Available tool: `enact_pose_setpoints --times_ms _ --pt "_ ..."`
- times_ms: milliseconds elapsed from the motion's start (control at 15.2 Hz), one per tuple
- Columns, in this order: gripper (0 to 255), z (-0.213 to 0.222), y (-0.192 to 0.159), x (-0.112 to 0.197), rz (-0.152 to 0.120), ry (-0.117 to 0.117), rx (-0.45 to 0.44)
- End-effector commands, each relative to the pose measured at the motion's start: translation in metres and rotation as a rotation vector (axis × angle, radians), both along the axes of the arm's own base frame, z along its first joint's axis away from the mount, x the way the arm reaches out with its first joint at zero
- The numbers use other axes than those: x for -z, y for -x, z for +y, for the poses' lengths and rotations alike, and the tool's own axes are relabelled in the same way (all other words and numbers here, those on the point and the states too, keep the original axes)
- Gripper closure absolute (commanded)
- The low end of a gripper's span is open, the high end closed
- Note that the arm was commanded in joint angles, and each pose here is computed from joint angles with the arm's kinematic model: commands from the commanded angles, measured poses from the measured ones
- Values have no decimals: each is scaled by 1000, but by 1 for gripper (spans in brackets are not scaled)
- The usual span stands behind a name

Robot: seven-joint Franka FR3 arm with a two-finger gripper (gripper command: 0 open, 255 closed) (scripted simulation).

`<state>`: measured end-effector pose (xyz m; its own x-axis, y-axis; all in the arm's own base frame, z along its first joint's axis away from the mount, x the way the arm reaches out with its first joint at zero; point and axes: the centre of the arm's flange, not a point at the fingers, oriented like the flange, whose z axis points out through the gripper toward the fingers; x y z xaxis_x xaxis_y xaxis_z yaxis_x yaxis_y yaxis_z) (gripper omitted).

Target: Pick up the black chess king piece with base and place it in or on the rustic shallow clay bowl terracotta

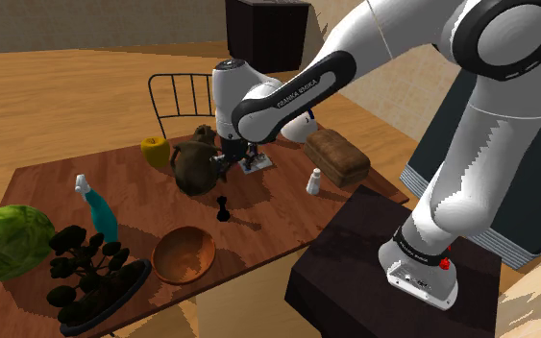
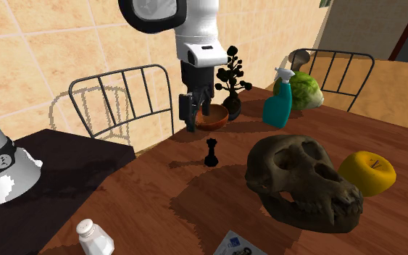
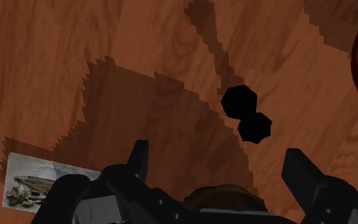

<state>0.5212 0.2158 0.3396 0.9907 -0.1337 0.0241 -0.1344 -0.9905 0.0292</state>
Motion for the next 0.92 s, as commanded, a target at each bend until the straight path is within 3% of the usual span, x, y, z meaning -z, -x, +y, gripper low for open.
enact_pose_setpoints --times_ms 0,330,858 --pt "0 14 -13 20 7 -4 6" --pt "0 45 -44 61 24 -14 17" --pt "0 44 -43 101 24 -14 17"
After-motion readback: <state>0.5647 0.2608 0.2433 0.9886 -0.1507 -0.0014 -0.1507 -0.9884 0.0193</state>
